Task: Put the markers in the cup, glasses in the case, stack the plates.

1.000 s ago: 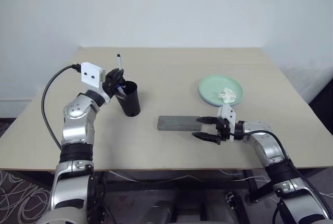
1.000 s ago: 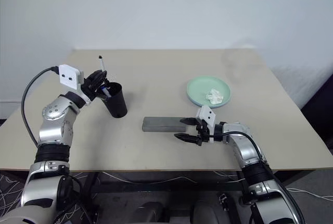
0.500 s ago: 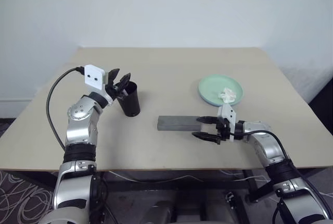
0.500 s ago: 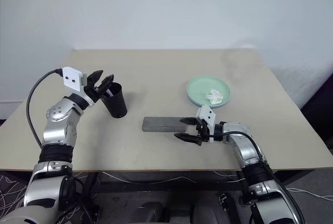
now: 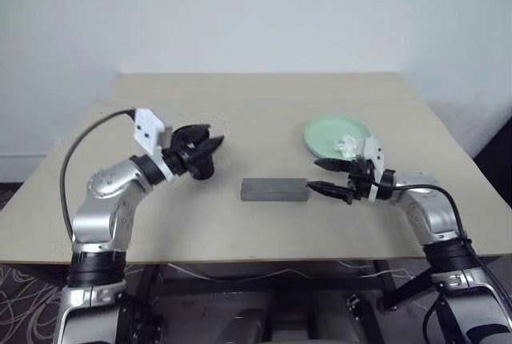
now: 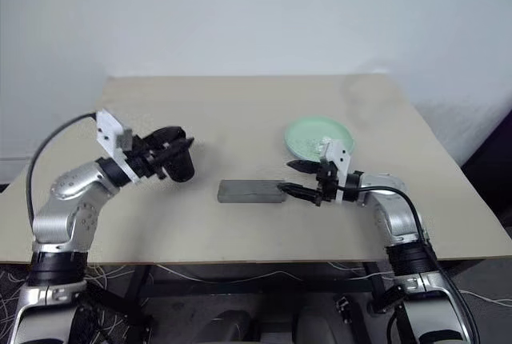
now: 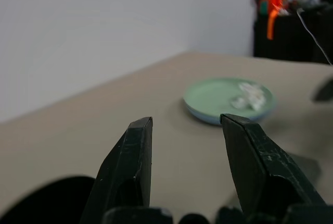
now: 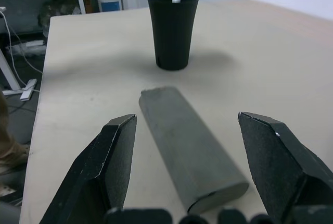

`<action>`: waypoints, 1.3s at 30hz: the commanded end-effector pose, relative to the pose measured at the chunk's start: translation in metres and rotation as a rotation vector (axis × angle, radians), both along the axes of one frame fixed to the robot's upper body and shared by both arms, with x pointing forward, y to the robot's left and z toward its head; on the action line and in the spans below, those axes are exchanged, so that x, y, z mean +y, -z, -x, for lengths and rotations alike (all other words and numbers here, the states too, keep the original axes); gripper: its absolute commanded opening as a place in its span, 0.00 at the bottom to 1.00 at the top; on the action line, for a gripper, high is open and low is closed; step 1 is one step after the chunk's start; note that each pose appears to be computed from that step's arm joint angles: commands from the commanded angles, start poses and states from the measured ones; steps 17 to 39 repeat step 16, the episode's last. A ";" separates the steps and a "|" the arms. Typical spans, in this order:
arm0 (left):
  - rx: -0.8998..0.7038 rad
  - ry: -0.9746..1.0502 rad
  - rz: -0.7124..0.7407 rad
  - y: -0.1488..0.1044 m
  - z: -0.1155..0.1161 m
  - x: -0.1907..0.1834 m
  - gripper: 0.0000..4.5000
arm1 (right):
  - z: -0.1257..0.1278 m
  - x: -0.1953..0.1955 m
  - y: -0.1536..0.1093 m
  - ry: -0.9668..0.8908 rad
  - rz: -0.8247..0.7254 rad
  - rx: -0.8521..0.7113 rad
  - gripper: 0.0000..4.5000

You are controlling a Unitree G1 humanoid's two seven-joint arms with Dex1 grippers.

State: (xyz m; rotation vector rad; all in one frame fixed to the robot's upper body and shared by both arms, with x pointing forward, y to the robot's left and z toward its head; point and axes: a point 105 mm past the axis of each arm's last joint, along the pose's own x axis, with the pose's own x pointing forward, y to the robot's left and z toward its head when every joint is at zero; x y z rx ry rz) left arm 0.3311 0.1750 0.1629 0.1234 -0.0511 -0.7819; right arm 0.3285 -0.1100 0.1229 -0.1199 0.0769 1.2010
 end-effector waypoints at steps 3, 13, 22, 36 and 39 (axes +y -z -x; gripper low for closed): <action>-0.033 -0.046 -0.109 0.017 -0.001 -0.003 0.47 | -0.006 -0.019 -0.022 0.027 -0.009 -0.046 0.75; 0.030 -0.101 -0.098 0.065 -0.009 -0.018 0.47 | 0.013 -0.037 -0.005 0.100 0.007 0.017 0.75; 0.032 -0.094 -0.094 0.069 -0.011 -0.023 0.47 | 0.016 -0.041 -0.004 0.133 0.009 0.025 0.75; 0.032 -0.094 -0.094 0.069 -0.011 -0.023 0.47 | 0.016 -0.041 -0.004 0.133 0.009 0.025 0.75; 0.032 -0.094 -0.094 0.069 -0.011 -0.023 0.47 | 0.016 -0.041 -0.004 0.133 0.009 0.025 0.75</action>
